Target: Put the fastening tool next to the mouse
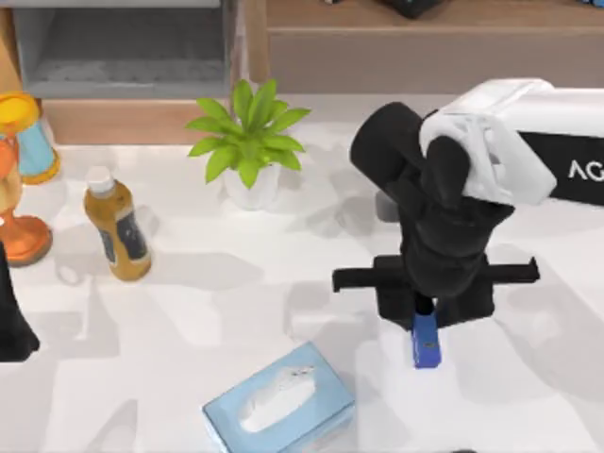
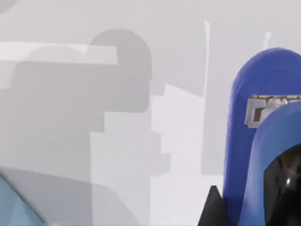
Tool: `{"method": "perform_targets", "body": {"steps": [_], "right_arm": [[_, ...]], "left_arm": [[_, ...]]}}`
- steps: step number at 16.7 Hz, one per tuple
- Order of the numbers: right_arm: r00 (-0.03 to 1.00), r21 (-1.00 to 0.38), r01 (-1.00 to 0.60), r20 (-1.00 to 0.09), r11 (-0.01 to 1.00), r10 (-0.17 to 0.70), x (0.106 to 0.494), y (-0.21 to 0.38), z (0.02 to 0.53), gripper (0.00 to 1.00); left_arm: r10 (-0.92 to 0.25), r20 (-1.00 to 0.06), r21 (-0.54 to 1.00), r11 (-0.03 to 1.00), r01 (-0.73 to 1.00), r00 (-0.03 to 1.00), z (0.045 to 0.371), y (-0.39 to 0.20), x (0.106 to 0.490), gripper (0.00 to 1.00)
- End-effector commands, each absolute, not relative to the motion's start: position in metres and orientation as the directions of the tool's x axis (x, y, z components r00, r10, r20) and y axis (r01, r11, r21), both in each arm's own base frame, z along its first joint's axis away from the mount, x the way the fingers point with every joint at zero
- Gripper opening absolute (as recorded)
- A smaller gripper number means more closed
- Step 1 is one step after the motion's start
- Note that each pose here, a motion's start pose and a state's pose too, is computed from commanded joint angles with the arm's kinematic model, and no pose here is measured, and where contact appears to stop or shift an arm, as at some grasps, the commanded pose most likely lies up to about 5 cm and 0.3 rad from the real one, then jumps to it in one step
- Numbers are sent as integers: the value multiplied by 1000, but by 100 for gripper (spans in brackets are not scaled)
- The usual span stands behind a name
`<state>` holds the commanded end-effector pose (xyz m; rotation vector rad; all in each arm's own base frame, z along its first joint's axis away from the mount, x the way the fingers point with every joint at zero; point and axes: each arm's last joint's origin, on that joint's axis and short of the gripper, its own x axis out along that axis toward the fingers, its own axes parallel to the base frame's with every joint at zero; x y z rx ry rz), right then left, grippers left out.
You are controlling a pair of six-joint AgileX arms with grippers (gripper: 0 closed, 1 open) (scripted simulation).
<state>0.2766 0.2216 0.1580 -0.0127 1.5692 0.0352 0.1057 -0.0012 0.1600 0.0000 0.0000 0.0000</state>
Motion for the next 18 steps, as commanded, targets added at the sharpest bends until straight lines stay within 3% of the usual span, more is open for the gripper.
{"method": "perform_targets", "body": {"steps": [6,14,18], "right_arm": [[28,40,-3,-999,999,40,282,220,153,0],[3,7,12,-1000,1000,7,283,217,133,0],[3,7,12,-1000,1000,7,283,217,133,30]], "left_arm": [[0,0,0,1000,0,1000,160,-1,106,100],[0,0,0,1000,0,1000,160,-1,106,100],[0,0,0,1000,0,1000,160,-1,106,100]]}}
